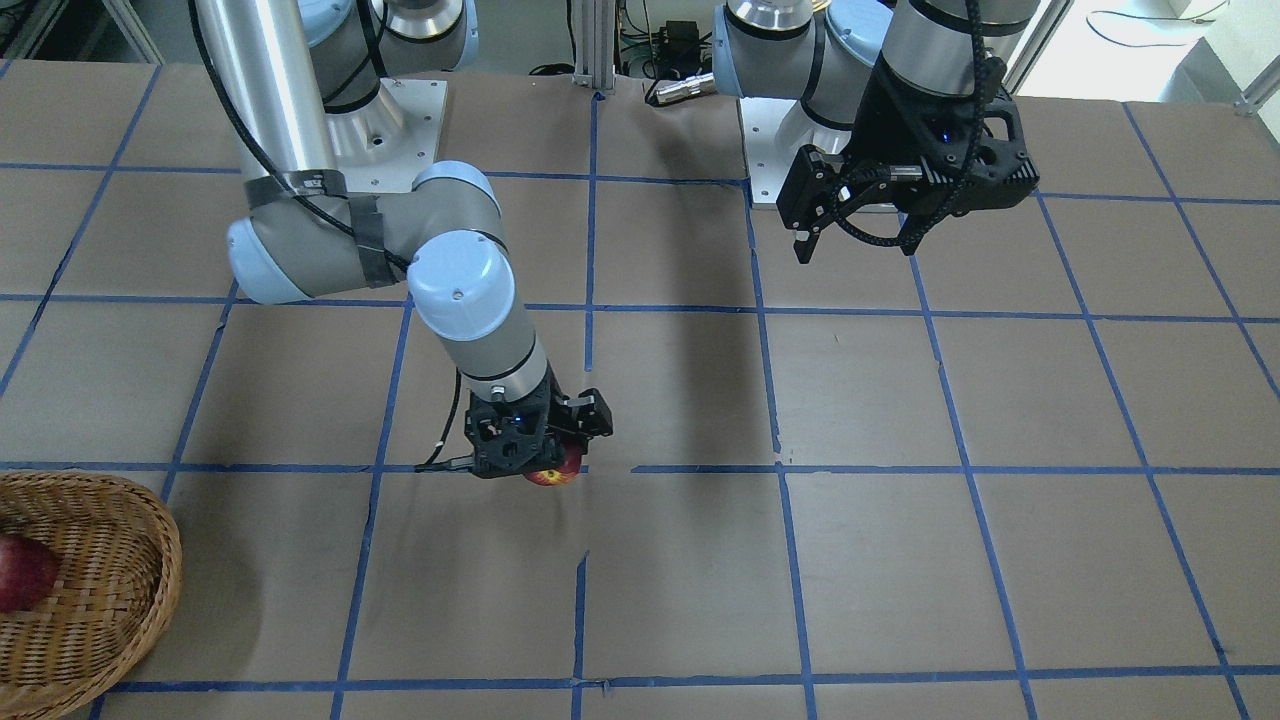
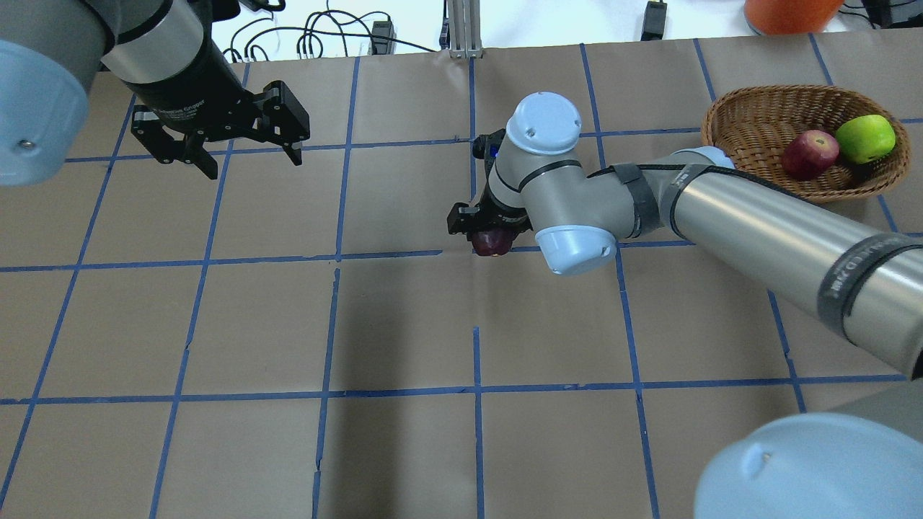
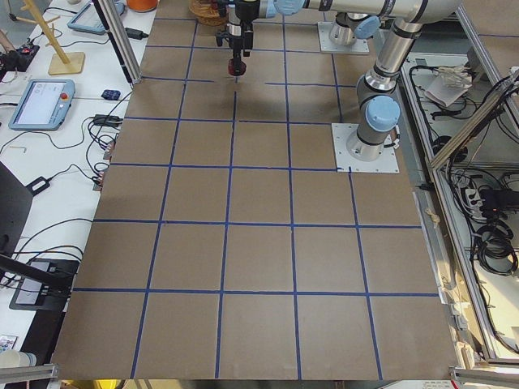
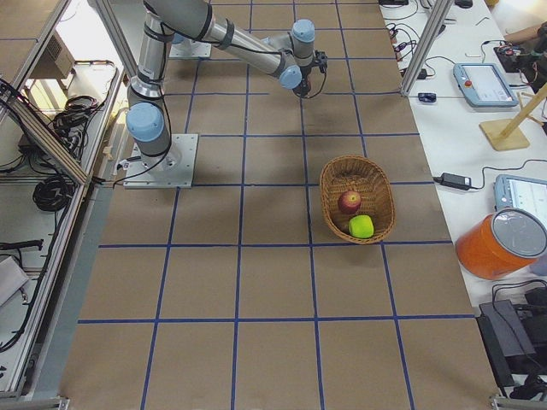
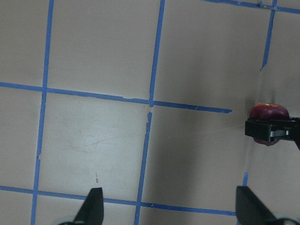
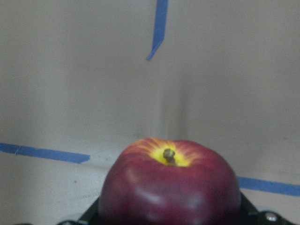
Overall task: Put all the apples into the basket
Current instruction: 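Carry the dark red apple into the basket and open the right gripper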
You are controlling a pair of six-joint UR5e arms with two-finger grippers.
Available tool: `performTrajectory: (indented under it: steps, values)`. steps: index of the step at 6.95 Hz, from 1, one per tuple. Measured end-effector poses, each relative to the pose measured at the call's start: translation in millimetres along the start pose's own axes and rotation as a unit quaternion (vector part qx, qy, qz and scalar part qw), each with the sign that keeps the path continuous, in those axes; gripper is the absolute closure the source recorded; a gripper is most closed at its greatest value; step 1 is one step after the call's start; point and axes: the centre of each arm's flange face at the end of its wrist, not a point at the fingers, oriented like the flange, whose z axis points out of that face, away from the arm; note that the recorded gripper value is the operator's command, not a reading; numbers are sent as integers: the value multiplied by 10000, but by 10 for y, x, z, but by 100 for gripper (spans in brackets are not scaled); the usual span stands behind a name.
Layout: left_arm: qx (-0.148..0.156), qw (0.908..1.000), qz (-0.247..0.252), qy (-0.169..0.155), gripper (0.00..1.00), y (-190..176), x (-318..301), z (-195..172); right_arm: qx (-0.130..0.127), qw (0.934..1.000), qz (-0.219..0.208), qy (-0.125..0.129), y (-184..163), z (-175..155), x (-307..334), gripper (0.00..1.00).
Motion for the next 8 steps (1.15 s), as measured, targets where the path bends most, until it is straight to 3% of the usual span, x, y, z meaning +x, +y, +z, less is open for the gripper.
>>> performTrajectory:
  steps: [1, 3, 5, 6, 7, 8]
  values:
    - [0, 10000, 0, 0, 0, 0, 0, 0, 41, 9996, 260, 107, -212, -385, 451, 100]
    - [-6, 10000, 0, -1, 0, 0, 0, 2, 140, 9979, 97, 622, -597, -1069, 1413, 100]
    - [-12, 10000, 0, -2, 0, -2, 0, 6, 107, 9928, -172, 1177, -796, -1383, 2495, 100]
    - [-11, 10000, 0, -2, 0, -2, 0, 6, 68, 9908, -276, 1324, -842, -1372, 2981, 100]
    - [-9, 10000, -2, -2, 0, -4, -1, 7, 120, 9892, -352, 1421, -921, -1271, 3320, 86]
    - [-8, 10000, -3, -2, 0, -6, -2, 8, 190, 9882, -382, 1469, -1010, -1148, 3511, 56]
